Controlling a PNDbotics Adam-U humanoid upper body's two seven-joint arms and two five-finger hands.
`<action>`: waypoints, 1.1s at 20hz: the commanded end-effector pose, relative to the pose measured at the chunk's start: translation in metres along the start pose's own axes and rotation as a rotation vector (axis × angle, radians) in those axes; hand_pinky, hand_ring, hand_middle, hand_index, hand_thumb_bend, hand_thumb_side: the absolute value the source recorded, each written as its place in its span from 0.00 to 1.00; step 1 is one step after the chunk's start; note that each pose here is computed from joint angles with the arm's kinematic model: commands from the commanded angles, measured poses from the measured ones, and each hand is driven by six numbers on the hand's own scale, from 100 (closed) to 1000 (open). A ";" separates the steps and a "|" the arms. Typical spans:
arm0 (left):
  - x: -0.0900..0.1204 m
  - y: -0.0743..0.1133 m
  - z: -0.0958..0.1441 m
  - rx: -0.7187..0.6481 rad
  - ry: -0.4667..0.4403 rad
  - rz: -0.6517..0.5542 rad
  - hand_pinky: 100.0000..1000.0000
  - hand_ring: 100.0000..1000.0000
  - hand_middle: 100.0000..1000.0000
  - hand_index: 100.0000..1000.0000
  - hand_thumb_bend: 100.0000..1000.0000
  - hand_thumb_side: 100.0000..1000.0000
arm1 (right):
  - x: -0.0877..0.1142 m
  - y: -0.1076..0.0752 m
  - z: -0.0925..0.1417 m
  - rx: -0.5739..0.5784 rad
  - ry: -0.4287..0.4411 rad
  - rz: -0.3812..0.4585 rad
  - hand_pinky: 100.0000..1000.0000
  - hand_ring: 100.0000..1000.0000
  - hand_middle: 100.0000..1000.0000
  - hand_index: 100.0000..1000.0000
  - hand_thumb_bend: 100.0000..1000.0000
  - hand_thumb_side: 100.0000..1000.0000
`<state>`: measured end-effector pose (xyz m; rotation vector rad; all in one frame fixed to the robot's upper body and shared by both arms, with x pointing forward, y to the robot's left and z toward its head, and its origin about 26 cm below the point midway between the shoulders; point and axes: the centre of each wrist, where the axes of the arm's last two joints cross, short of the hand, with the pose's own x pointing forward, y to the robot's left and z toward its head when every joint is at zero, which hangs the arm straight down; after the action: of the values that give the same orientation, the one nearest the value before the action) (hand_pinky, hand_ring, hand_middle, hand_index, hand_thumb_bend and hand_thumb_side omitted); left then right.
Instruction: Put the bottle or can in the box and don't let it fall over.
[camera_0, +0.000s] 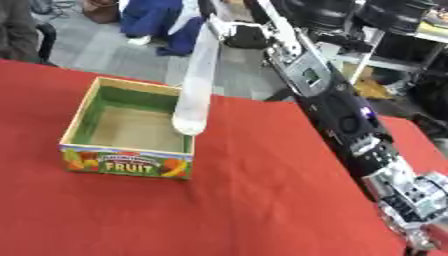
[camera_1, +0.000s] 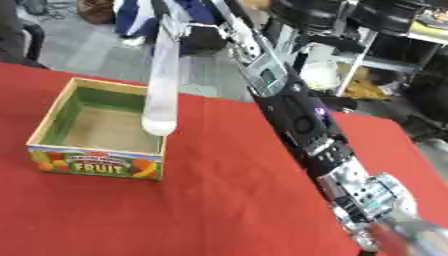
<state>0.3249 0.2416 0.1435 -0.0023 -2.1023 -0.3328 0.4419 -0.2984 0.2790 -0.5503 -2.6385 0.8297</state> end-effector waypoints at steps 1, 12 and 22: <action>0.009 0.000 -0.007 -0.028 -0.038 -0.007 0.74 0.73 0.56 0.73 0.04 0.74 | -0.001 -0.004 -0.007 -0.037 -0.007 0.046 0.45 0.48 0.48 0.26 0.00 0.31; 0.007 0.000 -0.005 -0.030 -0.026 -0.013 0.74 0.73 0.55 0.73 0.05 0.74 | 0.006 0.021 -0.007 0.453 -0.108 0.170 0.83 1.00 1.00 1.00 0.00 0.11; -0.009 0.013 0.015 0.056 0.051 -0.054 0.75 0.73 0.55 0.73 0.04 0.75 | 0.032 -0.005 0.020 0.350 -0.147 -0.021 0.71 0.97 1.00 0.92 0.00 0.36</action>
<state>0.3186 0.2535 0.1248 0.0572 -2.0419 -0.3010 0.4148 -0.2906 0.2456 -0.3632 -2.4590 1.3628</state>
